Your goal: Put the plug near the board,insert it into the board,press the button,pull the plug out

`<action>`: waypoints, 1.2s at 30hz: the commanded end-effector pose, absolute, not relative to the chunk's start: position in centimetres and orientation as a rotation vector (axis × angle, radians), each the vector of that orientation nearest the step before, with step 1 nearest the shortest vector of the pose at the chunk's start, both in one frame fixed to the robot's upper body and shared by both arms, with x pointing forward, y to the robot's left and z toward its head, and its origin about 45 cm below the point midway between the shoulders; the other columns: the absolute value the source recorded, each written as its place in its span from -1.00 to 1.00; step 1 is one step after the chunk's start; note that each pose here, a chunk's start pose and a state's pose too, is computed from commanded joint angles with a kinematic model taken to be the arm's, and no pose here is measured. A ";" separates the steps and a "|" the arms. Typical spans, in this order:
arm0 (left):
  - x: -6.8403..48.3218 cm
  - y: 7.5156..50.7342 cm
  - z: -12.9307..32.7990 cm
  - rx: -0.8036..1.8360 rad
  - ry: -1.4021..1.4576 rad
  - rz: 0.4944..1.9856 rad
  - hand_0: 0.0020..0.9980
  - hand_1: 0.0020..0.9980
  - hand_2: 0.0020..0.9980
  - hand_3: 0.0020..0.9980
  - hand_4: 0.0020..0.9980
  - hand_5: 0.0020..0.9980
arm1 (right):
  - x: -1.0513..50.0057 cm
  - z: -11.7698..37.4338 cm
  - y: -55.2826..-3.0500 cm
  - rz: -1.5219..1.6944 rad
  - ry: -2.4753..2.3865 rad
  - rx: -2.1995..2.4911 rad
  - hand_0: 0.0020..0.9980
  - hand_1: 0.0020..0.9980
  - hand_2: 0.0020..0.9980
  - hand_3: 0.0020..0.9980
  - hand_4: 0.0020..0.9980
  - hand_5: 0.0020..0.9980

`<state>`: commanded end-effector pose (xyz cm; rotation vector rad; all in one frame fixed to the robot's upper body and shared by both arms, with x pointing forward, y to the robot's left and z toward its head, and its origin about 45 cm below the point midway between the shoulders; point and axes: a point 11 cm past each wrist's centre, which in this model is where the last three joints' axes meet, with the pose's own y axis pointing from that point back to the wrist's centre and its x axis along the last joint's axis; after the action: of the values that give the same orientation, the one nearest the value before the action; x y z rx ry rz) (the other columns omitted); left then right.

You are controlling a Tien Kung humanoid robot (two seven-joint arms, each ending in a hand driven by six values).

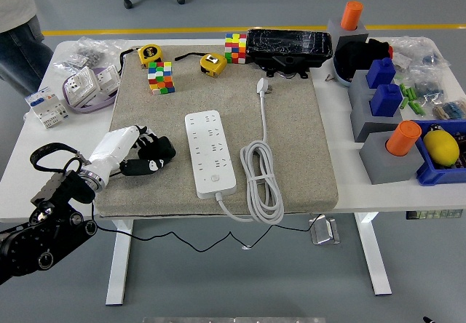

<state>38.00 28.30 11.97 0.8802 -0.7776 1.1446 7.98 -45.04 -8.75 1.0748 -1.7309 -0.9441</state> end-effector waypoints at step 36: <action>37.7 35.3 18.5 0.240 -0.379 1.802 0.25 0.37 0.37 0.36 0.88 0.15 | 7.9 -8.7 -45.1 -0.942 -1.730 1.071 0.22 0.30 0.33 0.12 0.91 0.01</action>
<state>37.69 35.34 18.46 0.2401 -0.3791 1.8019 7.92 -45.13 -8.74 1.0706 -1.7303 -0.9424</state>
